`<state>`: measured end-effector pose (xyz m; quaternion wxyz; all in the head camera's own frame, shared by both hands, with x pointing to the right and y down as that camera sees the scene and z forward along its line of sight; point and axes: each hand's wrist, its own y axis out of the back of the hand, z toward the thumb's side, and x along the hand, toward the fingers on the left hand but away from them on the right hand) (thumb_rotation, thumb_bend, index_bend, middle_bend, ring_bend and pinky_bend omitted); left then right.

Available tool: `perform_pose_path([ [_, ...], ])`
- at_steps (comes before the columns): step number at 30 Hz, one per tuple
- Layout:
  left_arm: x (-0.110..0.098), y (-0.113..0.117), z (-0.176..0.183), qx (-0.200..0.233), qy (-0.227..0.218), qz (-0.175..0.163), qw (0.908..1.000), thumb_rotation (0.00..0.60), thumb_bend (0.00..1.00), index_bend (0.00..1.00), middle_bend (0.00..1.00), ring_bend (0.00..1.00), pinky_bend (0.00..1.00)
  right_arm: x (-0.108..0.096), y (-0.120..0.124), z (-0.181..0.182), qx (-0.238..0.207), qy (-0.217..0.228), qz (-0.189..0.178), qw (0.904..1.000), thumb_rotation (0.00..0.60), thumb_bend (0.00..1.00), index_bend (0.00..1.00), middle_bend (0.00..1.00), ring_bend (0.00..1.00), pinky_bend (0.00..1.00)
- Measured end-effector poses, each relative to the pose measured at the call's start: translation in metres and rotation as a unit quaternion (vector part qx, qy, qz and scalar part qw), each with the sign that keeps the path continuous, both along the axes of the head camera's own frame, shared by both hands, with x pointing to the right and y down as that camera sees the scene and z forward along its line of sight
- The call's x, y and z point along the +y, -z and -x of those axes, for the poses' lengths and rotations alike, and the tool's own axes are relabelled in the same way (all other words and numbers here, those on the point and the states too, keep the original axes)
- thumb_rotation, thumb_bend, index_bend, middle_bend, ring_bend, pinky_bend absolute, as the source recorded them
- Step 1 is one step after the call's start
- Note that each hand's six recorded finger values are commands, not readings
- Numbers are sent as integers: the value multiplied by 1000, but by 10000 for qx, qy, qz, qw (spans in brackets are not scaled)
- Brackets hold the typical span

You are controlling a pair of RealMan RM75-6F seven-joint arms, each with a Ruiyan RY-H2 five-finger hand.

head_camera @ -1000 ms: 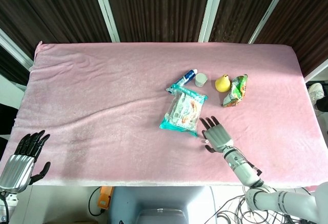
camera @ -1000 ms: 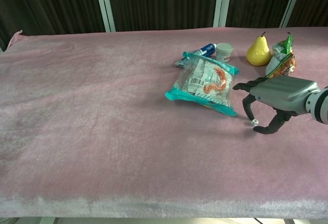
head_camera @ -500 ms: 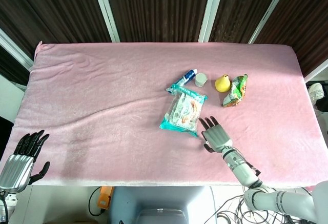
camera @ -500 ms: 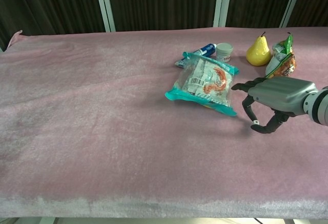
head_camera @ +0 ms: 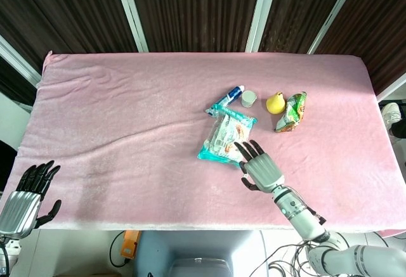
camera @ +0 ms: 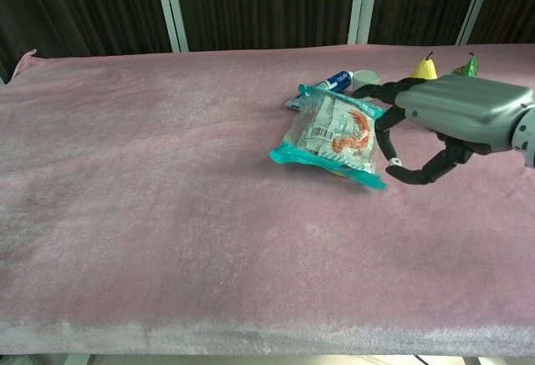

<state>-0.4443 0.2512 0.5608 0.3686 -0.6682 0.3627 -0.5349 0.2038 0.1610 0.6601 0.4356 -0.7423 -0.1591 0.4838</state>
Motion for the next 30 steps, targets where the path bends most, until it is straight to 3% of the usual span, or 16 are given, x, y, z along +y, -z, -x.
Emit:
perform_pose_path([
  [1, 0, 0, 0, -2, -2, 4, 10000, 600, 400, 0, 0, 0, 42, 0, 6, 2, -87, 6, -55, 9999, 600, 517, 466, 0, 0, 0],
  [3, 0, -1, -1, -6, -12, 8, 10000, 600, 400, 0, 0, 0, 41, 0, 16, 3, -178, 7, -158, 9997, 600, 488, 182, 0, 0, 0],
  [6, 0, -1, -2, -6, -31, 14, 10000, 600, 400, 0, 0, 0, 41, 1, 18, 3, -148, 1, -186, 9997, 600, 329, 4, 0, 0, 0],
  [9, 0, -1, -1, -13, -16, 10, 10000, 600, 400, 0, 0, 0, 42, 0, 21, 2, -238, -58, -137, 9996, 600, 240, 0, 0, 0, 0],
  [13, 0, -1, 0, -23, -6, 8, 10000, 600, 401, 0, 0, 0, 41, -4, 32, -4, -488, -217, -153, 9985, 600, 220, 0, 0, 0, 0],
  [19, 0, 0, 0, -38, 16, -17, 10000, 600, 400, 0, 0, 0, 41, -4, 62, -41, -525, -493, -618, 9955, 600, 220, 0, 0, 0, 0],
  [26, 0, -1, -2, -72, -22, -31, 10000, 600, 400, 0, 0, 0, 41, 42, 93, -135, 95, -1315, -1031, 9859, 600, 220, 0, 0, 0, 0],
  [30, 2, -3, -7, -69, -94, -16, 9999, 600, 400, 0, 0, 0, 41, 60, 102, -175, 177, -1689, -1224, 9778, 600, 220, 0, 0, 0, 0],
])
